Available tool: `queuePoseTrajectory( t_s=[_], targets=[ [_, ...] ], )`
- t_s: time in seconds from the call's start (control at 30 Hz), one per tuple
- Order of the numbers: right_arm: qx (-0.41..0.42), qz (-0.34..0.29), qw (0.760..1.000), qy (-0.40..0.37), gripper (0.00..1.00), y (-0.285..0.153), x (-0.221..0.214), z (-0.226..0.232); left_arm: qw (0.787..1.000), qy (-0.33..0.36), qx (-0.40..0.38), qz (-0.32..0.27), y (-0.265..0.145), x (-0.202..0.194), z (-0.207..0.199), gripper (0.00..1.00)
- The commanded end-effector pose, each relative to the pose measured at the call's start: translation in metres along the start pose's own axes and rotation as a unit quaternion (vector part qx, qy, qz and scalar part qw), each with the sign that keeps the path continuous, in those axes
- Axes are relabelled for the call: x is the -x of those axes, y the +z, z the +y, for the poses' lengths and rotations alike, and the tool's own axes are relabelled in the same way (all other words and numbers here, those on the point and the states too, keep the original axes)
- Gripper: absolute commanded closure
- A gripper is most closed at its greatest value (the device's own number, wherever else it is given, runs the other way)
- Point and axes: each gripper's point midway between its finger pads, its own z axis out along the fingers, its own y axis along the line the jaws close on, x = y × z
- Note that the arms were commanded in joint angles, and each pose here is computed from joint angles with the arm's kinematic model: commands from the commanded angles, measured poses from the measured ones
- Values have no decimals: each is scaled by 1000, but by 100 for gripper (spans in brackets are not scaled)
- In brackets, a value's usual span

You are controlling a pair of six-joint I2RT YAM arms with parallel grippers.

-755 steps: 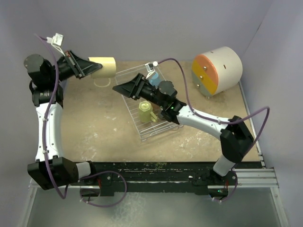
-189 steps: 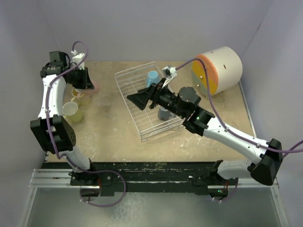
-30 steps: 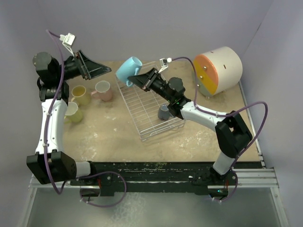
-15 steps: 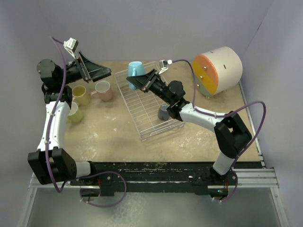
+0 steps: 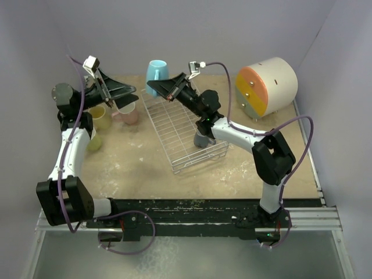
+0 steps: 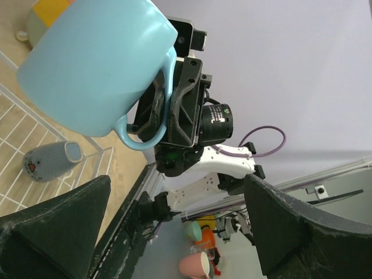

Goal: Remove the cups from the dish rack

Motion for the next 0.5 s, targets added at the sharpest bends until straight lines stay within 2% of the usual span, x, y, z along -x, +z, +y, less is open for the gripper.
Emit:
queuePoseTrajectory(
  t_s=[0.0,0.1,0.2,0.37,0.47],
  targets=[
    [151,-34,987,-32,100,11,30,110,999,7,-23,-27,-2,8,-19,1],
    [103,0,994,-31,100,18,20,99,999,16,-20,-31,-3,11,-19,1],
    [-3,43,997,-57,100,7,5,54,999,17,-8,-45,-17,20,-10,1],
    [-169,141,972,-88,100,-32,-32,-57,997,25,25,-70,-41,26,4,1],
    [-200,172,959,-104,100,-44,-45,-88,997,20,36,-71,-47,22,10,1]
  ],
)
